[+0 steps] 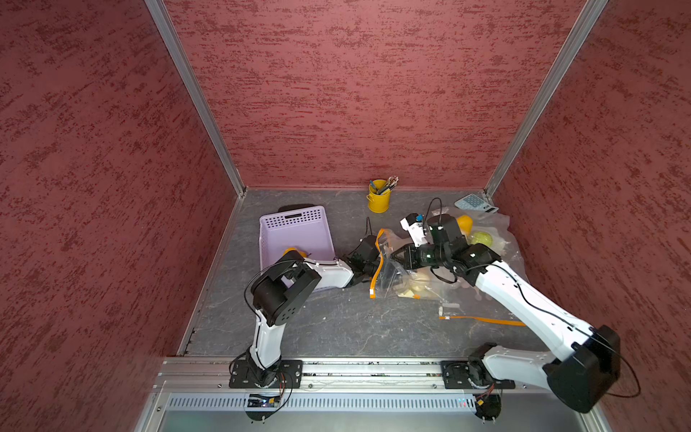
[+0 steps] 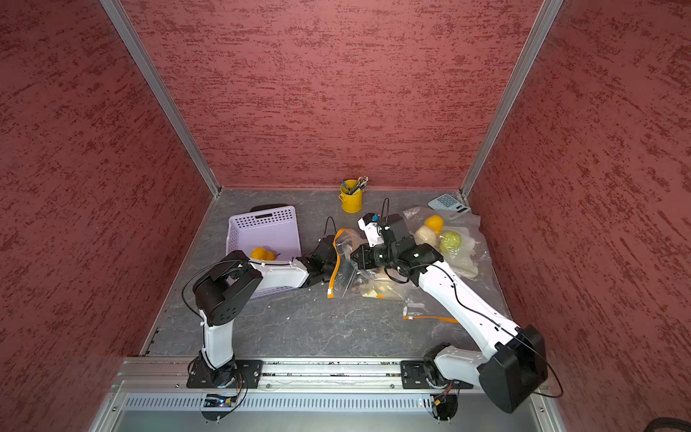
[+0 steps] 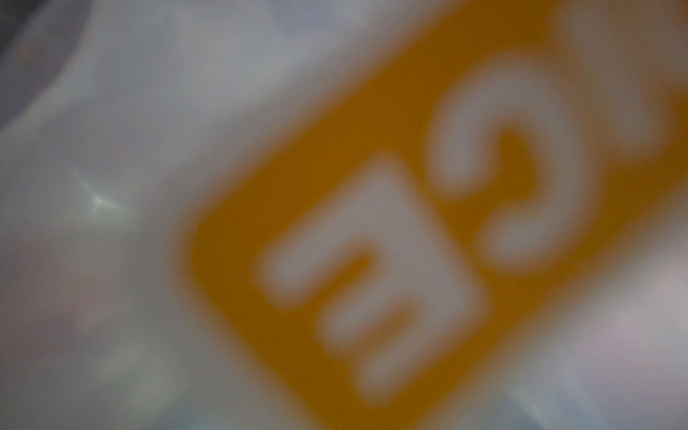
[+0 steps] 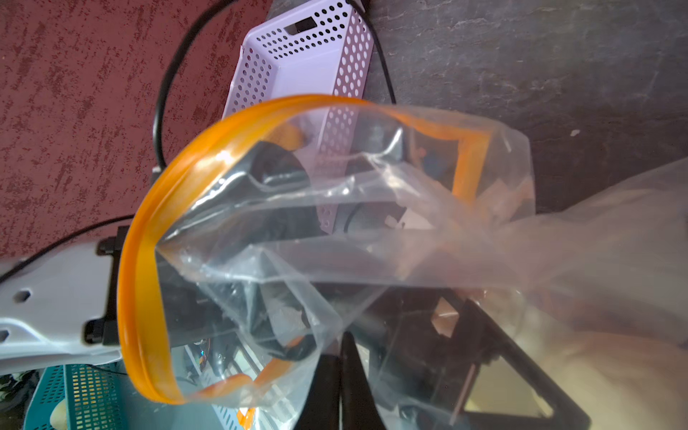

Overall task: Open the zip-top bag and take out the pear
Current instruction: Pick up the pear from the zipper food storage bag.

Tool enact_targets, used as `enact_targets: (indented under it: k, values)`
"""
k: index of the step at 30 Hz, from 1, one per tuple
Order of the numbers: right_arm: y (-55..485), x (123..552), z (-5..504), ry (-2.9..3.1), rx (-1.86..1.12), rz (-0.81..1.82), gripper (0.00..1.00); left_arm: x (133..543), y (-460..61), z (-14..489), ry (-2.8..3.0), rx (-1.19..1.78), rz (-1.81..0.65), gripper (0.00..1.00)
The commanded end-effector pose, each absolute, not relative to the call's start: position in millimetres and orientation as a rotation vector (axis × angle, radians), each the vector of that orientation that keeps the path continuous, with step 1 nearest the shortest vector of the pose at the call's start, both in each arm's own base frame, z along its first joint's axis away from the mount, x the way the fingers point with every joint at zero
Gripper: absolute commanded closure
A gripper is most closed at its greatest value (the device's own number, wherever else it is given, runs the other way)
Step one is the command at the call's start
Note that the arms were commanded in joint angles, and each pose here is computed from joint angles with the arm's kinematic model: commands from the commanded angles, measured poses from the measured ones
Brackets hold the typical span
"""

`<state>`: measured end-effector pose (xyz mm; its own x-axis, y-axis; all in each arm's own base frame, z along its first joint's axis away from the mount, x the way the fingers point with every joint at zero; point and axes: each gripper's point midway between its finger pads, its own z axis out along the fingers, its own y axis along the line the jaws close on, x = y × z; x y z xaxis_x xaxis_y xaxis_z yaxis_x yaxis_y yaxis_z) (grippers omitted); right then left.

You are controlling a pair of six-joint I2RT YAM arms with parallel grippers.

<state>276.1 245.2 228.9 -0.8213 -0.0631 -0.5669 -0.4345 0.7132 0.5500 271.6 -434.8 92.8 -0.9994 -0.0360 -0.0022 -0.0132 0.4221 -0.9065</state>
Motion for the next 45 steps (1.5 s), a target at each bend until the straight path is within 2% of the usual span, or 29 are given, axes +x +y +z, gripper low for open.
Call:
enact_targets:
  k: [1,2,3,4,7,10,12,14,16,20,23,27,29,33,36,45]
  values:
    - [247.2,285.7,249.3,2.370,-0.367,0.929,0.96,260.0,-441.4,84.9,2.640,0.006,-1.713,0.16]
    - [242.5,286.9,249.3,2.383,-0.351,0.904,0.87,259.9,-441.4,81.8,2.647,0.001,-1.711,0.16]
    - [235.5,288.1,251.9,2.386,-0.322,0.891,0.61,259.1,-441.7,79.1,2.654,0.001,-1.710,0.15]
    - [226.9,287.7,258.7,2.377,-0.296,0.891,0.43,258.5,-441.5,76.0,2.664,-0.001,-1.705,0.15]
    - [184.7,285.3,289.5,2.311,-0.163,0.867,0.17,257.5,-441.0,69.0,2.678,-0.004,-1.695,0.12]
    - [138.9,277.9,311.5,2.276,-0.017,0.839,0.11,259.2,-442.3,65.7,2.676,-0.012,-1.703,0.11]
    - [103.0,273.3,297.5,2.357,0.108,0.664,0.12,260.0,-442.7,63.3,2.674,-0.018,-1.708,0.11]
    - [59.3,267.8,262.0,2.469,0.281,0.419,0.12,261.3,-442.4,61.3,2.670,-0.030,-1.712,0.11]
    - [33.3,259.9,218.6,2.570,0.427,0.325,0.15,261.1,-442.6,60.7,2.667,-0.030,-1.717,0.11]
    - [23.5,250.7,156.2,2.642,0.611,0.381,0.26,260.6,-442.9,63.6,2.657,-0.035,-1.735,0.10]
    - [32.8,245.5,133.9,2.666,0.669,0.468,0.48,259.8,-442.6,67.3,2.650,-0.025,-1.746,0.10]
    - [37.4,239.3,115.6,2.680,0.743,0.513,0.53,258.5,-443.6,67.7,2.654,-0.022,-1.755,0.08]
    - [41.6,234.7,98.2,2.698,0.783,0.550,0.66,260.9,-445.8,72.1,2.619,-0.006,-1.779,0.08]
    - [53.0,242.1,74.6,2.637,0.843,0.678,0.76,259.8,-448.4,70.9,2.614,-0.013,-1.813,0.09]
    - [55.5,246.5,62.1,2.643,0.853,0.681,0.83,258.4,-450.1,71.9,2.613,-0.008,-1.816,0.09]
    - [52.5,282.2,44.0,2.673,0.795,0.608,0.89,263.3,-455.9,69.2,2.625,0.018,-1.785,0.07]
